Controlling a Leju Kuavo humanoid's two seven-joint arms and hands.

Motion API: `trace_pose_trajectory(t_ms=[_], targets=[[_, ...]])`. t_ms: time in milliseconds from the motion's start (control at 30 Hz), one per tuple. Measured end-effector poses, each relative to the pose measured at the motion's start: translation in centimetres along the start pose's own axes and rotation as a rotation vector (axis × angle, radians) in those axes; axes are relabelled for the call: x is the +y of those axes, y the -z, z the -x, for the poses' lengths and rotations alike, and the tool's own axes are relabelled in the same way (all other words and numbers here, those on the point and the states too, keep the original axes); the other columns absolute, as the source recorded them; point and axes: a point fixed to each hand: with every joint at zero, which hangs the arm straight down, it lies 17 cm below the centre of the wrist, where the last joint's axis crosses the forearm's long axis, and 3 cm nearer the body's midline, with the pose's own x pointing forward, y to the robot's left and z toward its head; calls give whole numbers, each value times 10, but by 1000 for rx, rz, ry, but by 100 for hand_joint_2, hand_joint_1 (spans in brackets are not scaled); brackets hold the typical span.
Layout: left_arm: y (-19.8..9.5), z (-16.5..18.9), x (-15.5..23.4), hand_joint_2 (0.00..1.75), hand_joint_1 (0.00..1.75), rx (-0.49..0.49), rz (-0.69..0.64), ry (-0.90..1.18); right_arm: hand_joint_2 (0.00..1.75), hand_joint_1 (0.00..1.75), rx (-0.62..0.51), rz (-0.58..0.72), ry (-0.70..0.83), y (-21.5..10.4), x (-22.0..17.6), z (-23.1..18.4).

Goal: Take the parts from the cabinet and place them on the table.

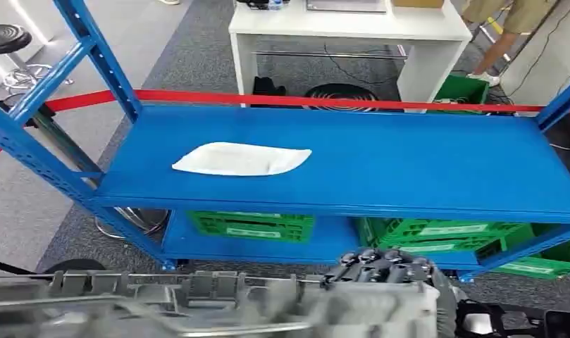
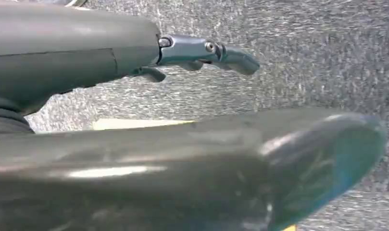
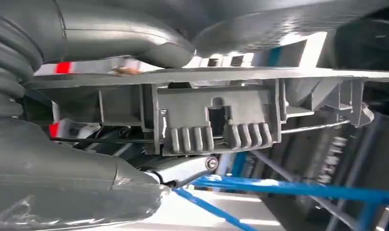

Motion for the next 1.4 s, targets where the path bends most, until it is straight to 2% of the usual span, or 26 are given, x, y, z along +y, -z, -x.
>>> trace_pose_trajectory(t_ms=[433,833,1200,1400], targets=[[-1,5,9,0,0,7,-7,18,175,175,73,13,-53,-14,-9,18],[1,-2,16,0,0,-11,-12,43,175,175,75,6,-79,-22,-9,17],[-1,8,38,0,0,4,-45,52,175,175,67,80,-76,-31,-12,18],[-1,7,40,0,0,-9,-46,60,175,175,63,89,-256,-27,-15,15]])
